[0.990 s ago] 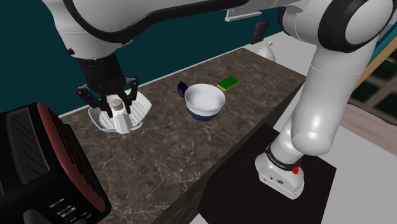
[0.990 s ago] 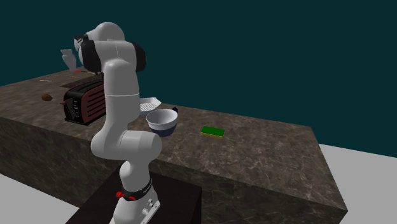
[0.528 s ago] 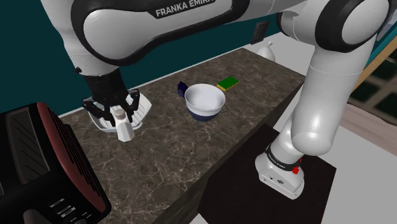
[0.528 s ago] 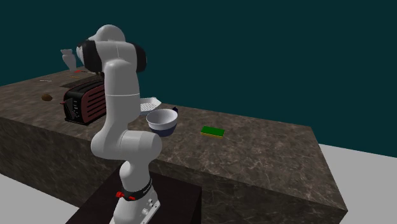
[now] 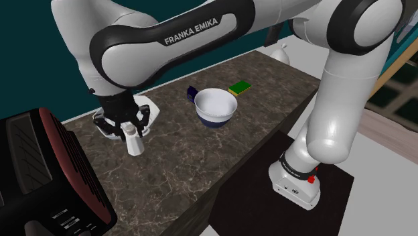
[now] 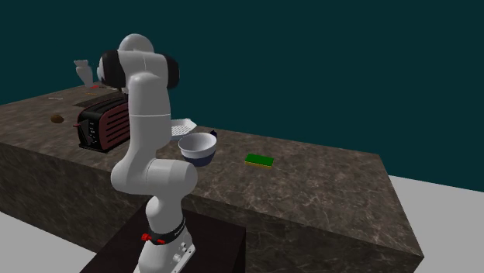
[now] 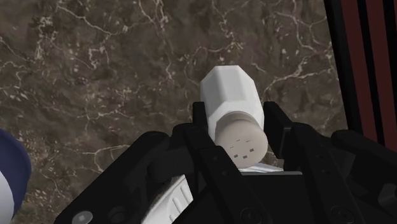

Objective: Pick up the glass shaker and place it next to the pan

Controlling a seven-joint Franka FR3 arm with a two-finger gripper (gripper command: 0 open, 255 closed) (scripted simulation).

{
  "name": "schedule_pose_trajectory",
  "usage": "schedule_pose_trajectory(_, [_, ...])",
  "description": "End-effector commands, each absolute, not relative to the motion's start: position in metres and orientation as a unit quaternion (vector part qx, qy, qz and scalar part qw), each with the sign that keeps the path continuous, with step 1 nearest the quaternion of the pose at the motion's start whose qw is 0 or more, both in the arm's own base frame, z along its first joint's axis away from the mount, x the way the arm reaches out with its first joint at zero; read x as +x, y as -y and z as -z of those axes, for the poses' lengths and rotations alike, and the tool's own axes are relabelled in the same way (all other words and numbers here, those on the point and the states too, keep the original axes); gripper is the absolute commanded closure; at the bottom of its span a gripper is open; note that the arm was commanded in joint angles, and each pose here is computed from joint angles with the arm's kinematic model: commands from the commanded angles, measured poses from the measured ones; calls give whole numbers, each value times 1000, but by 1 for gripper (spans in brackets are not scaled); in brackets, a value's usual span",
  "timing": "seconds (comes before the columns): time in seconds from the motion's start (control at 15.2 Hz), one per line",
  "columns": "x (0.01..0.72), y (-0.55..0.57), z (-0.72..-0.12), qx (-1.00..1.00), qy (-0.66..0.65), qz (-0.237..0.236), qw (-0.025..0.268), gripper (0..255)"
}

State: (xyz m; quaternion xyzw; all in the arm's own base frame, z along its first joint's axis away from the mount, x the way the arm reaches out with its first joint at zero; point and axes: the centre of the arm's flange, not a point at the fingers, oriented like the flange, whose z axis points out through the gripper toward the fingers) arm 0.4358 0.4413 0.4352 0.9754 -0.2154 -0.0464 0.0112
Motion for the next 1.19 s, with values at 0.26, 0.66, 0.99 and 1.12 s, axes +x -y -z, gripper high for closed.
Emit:
schedule_pose_trajectory(0.26, [435, -442, -403, 975, 215, 46, 11, 255])
schedule_pose_trajectory(0.66, [435, -442, -371, 975, 215, 46, 11, 255])
schedule_pose_trajectory(0.99, [435, -442, -359, 975, 215, 46, 11, 255])
schedule_pose_trajectory(1.12, [435, -442, -359, 975, 215, 46, 11, 255])
